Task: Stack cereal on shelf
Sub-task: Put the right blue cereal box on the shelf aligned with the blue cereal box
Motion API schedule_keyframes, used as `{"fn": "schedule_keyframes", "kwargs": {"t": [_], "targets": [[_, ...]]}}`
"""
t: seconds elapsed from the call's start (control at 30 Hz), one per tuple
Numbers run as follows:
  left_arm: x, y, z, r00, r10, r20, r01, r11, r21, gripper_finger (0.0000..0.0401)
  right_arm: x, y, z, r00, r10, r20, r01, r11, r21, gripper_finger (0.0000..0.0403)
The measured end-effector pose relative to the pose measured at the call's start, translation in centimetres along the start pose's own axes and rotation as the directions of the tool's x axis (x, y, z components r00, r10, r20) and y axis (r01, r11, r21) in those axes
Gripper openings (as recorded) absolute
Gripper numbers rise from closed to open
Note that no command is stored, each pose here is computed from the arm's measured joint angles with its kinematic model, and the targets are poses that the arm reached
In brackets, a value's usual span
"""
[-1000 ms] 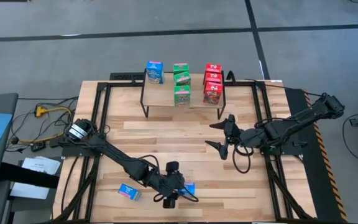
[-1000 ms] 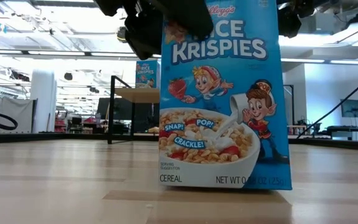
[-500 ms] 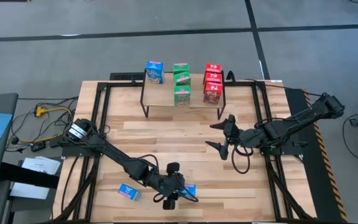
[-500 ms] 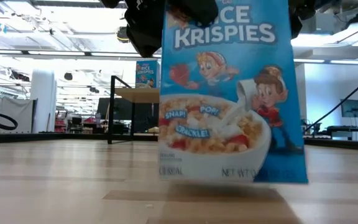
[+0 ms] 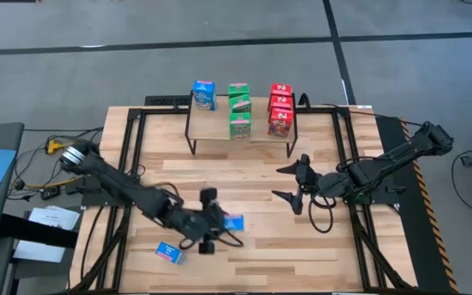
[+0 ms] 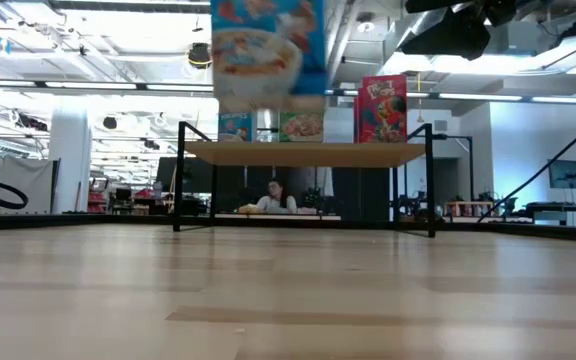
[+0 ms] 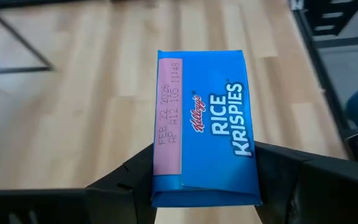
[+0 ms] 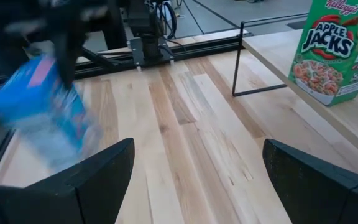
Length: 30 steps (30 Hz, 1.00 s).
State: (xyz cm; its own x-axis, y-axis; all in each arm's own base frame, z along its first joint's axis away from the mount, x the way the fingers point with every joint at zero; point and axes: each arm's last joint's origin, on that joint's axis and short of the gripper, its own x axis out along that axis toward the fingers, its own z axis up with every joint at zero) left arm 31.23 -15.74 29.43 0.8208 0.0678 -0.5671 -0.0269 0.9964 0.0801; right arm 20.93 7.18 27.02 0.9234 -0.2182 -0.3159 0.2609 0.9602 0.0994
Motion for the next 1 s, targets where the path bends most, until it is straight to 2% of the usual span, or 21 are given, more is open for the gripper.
{"fn": "schedule_keyframes", "kwargs": {"t": [0.27,0.5,0.63,0.8,1.0], "targets": [[-5.7,6.5,1.5,0.987,0.160,-0.003,-0.160,0.987,0.016,0.0180,-0.2,0.3,-0.1,1.000,0.015,-0.001,-0.015,1.000,-0.005,0.0379],[-8.9,12.6,2.4,0.957,0.287,0.038,-0.289,0.956,0.051,0.0180,-0.2,0.3,-0.1,1.000,0.016,-0.002,-0.016,1.000,-0.005,0.0379],[-9.8,16.0,2.4,0.931,0.362,0.031,-0.364,0.928,0.083,0.0180,-0.2,0.3,-0.1,1.000,0.016,-0.001,-0.016,1.000,-0.005,0.0379],[-9.8,20.1,2.1,0.917,0.400,-0.009,-0.397,0.913,0.097,0.0180,-0.2,0.3,-0.1,1.000,0.016,-0.002,-0.016,1.000,-0.007,0.0379],[-9.7,24.7,1.2,0.922,0.384,-0.053,-0.379,0.921,0.092,0.0180,0.1,-0.1,0.1,1.000,-0.008,0.006,0.008,0.999,-0.051,0.0379]]}}
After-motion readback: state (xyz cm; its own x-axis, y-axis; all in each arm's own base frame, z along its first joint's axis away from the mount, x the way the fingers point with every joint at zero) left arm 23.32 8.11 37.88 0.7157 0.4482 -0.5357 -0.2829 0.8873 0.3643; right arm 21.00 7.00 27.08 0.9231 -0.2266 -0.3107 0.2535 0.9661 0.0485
